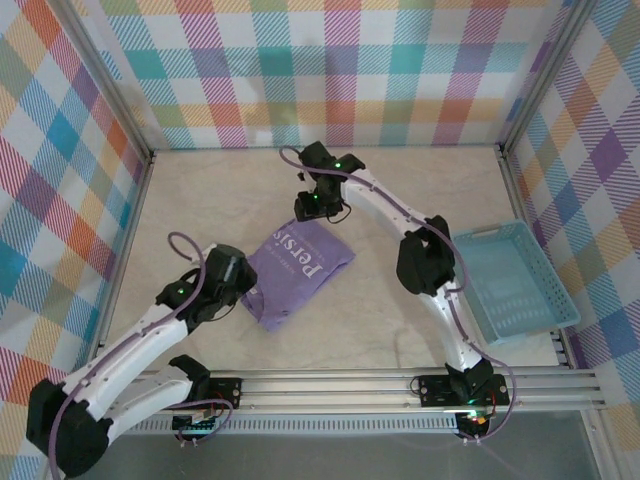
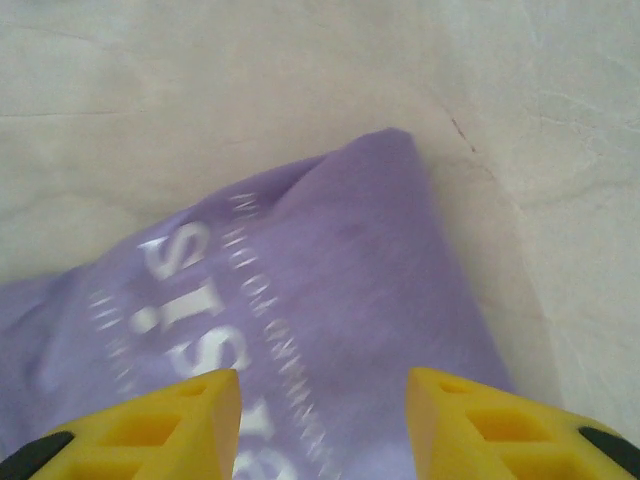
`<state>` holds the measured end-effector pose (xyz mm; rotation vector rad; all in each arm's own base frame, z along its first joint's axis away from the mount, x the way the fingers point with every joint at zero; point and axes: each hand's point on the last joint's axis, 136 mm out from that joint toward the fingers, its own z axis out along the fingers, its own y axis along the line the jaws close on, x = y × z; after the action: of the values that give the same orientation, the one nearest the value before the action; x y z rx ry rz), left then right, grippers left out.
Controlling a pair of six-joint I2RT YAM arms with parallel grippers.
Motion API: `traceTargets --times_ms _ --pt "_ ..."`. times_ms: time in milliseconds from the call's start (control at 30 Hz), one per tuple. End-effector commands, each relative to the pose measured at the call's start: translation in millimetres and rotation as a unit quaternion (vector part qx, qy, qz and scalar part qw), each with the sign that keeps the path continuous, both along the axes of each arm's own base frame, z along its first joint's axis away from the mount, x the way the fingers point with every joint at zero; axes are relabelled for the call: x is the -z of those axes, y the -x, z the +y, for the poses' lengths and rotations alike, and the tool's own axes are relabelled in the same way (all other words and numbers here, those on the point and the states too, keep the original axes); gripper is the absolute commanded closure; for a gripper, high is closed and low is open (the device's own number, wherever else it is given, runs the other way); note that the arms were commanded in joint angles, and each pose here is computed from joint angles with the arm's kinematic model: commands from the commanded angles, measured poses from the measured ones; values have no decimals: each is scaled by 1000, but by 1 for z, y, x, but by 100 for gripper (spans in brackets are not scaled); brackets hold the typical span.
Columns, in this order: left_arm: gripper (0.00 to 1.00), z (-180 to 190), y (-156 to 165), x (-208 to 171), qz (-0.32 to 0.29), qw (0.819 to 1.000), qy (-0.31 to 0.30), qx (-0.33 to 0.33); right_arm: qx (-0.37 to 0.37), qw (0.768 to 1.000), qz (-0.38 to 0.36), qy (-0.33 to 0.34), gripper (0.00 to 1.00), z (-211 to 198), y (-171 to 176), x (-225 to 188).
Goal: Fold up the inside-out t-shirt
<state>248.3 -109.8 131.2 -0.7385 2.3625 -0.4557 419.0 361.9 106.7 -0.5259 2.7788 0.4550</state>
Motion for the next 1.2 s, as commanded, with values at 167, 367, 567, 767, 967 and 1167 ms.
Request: traceTargets --times_ms 167,367,567,767,967,1167 --pt "65 -31 -22 50 60 998 4 23 3 999 42 12 54 1 10 59" --pt "65 8 -20 107 135 991 -19 -15 79 993 66 52 56 -58 31 88" --pt "65 3 -62 114 145 988 -50 26 112 990 84 27 58 -89 87 87" --pt "63 -28 -138 108 156 977 -75 120 114 989 97 6 56 -99 174 77" --pt "51 -50 -173 49 129 976 -83 155 65 993 89 -44 52 -73 197 36" --pt "31 -23 -113 -4 95 986 -102 95 97 995 6 -31 47 -104 114 4"
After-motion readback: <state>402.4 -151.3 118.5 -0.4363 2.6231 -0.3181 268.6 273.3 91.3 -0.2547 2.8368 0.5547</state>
